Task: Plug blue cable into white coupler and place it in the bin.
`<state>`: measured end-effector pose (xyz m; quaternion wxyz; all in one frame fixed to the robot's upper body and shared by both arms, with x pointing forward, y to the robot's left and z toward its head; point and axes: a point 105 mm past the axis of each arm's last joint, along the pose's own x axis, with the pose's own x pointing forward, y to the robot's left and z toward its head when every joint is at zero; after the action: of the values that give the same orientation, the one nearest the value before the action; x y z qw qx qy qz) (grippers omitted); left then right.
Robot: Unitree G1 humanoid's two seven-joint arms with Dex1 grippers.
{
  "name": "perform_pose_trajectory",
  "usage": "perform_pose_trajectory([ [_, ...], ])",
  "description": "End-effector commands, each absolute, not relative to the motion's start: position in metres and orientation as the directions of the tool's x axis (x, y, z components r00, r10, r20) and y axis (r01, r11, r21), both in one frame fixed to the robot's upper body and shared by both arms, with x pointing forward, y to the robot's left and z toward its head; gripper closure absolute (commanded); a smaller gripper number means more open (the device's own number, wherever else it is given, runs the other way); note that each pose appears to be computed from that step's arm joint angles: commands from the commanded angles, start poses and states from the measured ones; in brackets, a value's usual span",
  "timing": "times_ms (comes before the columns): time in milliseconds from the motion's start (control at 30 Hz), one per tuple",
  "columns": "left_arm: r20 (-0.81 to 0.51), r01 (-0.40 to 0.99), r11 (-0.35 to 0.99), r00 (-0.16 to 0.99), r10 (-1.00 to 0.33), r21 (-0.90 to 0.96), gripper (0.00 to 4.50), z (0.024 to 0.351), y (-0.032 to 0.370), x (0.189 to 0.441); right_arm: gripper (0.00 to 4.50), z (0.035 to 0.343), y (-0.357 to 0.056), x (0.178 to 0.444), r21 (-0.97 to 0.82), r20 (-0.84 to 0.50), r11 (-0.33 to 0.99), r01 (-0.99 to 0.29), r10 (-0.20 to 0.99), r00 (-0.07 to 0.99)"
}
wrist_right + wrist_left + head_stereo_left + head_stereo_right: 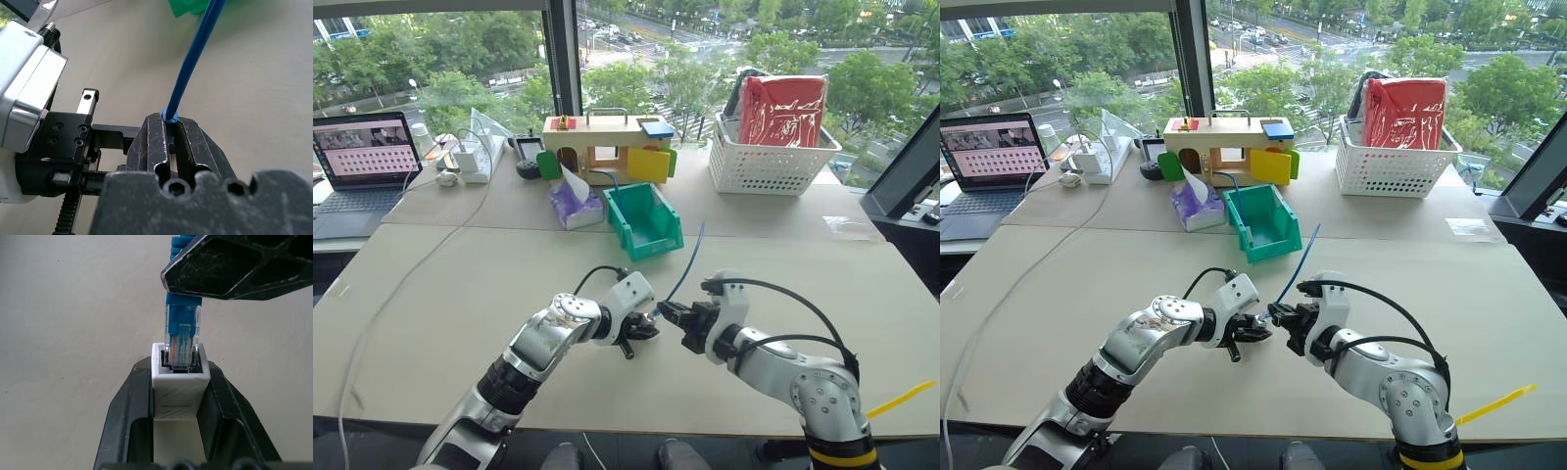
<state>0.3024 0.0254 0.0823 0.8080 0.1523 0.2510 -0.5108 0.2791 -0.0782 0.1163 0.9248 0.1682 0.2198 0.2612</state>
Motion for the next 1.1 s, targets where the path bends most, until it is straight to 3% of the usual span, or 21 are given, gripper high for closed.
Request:
perform_pose_trajectory([
  [33,-0.624,0.897,0.438,0.312,-0.716,-0.055,3.81,0.0647,0.0294,0.2956,4.50,0.0958,-0.0714,0.2686,0.380,-0.419,0.822,-0.424,0.562,0.713],
  [267,-0.645,0.908,0.413,0.272,-0.714,-0.075,3.81,0.0641,0.0323,0.2910,4.50,0.0953,-0.0694,0.2684,0.382,-0.414,0.821,-0.425,0.563,0.715],
  [1100,-0.666,0.896,0.430,0.256,-0.700,-0.107,3.81,0.0641,0.0281,0.2926,4.50,0.0959,-0.0695,0.2714,0.126,-0.465,0.862,-0.492,0.489,0.738],
])
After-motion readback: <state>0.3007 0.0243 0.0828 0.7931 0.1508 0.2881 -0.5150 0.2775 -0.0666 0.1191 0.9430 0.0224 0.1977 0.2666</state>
